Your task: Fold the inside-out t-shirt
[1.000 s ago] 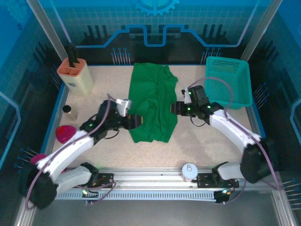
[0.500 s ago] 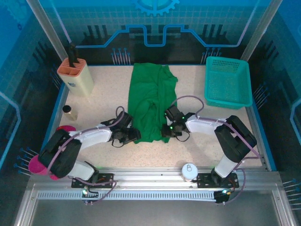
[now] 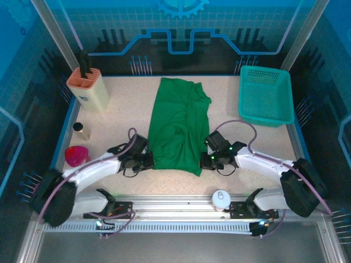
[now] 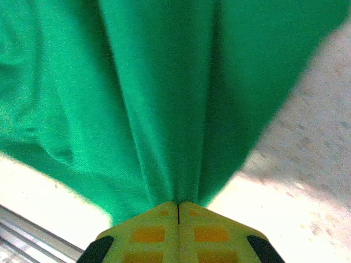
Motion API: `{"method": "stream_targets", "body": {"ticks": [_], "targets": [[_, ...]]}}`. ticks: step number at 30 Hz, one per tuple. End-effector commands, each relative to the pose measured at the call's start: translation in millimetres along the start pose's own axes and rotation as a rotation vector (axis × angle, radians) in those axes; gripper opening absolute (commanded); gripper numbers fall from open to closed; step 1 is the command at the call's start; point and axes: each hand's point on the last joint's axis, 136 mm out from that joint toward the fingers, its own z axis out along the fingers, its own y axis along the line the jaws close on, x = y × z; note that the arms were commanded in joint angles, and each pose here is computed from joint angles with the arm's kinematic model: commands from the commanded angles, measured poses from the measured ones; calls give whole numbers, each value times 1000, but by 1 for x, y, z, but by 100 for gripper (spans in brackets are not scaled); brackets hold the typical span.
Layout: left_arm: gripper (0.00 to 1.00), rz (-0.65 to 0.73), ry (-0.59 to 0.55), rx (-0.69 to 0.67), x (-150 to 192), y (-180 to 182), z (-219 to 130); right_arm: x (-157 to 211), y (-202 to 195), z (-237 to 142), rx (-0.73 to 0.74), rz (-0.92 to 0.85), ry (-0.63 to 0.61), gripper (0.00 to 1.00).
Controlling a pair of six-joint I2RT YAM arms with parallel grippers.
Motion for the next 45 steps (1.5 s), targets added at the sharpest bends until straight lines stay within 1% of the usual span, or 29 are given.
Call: {"method": "stream_targets", "body": {"ticks": [1,2,3,5,6,7,8,9,10,12,14,16,17,19,22,25,27,28,30,31,32,36,38,39,40,41,42,43,45], "targets": [[0,-4,32,-67,31,31,-24,27,-35,-5,108,96,53,13],[0,-8,42,-35,37,29,-27,28,-38,-7,114,100,38,14],[0,-13,61,-10,45,29,-30,28,-43,-9,129,106,23,19],[0,-39,71,4,55,32,-31,29,-47,-13,143,92,13,32],[0,-51,73,22,58,31,-31,28,-46,-16,149,66,11,37],[7,-67,64,28,57,31,-31,23,-42,-23,147,30,-9,40],[22,-71,50,34,54,29,-33,14,-31,-30,114,-27,-45,41],[31,-62,38,63,50,20,-36,2,-12,-39,50,-119,-95,41],[35,-28,30,110,44,6,-40,-11,13,-51,-31,-216,-150,41],[38,59,1,169,27,-20,-51,-30,57,-68,-173,-402,-225,42],[46,169,-41,205,7,-47,-61,-52,90,-73,-237,-528,-284,44],[53,281,-78,203,-16,-69,-64,-75,105,-56,-240,-529,-294,47],[55,319,-91,194,-26,-77,-62,-89,120,-54,-266,-527,-320,48],[57,420,-120,206,-49,-99,-53,-110,131,-34,-281,-476,-340,53],[57,475,-159,171,-85,-110,-30,-132,120,-2,-205,-420,-362,54],[58,539,-192,98,-113,-113,-6,-138,110,29,-159,-396,-304,54],[58,559,-195,99,-124,-116,13,-136,106,42,-160,-363,-288,48],[58,555,-195,104,-129,-115,23,-136,104,46,-162,-346,-289,39],[58,534,-193,105,-140,-109,39,-136,100,50,-167,-327,-289,14],[57,526,-191,100,-144,-105,45,-135,100,47,-175,-319,-285,6],[57,532,-190,93,-146,-103,50,-134,102,42,-191,-318,-288,1],[56,637,-219,59,-152,-96,67,-119,121,8,-349,-344,-256,0],[54,668,-230,36,-156,-94,69,-109,122,-4,-404,-344,-233,0],[47,684,-235,34,-158,-95,69,-107,122,-13,-417,-344,-235,0],[35,697,-246,38,-159,-97,67,-103,119,-18,-417,-339,-232,0],[19,716,-260,53,-159,-100,64,-96,114,-22,-428,-338,-222,0],[8,740,-280,73,-158,-103,61,-91,115,-29,-462,-344,-217,0],[0,764,-299,96,-157,-107,58,-89,116,-35,-485,-345,-214,0],[0,813,-324,167,-148,-116,45,-87,104,-41,-471,-320,-206,0]]}}
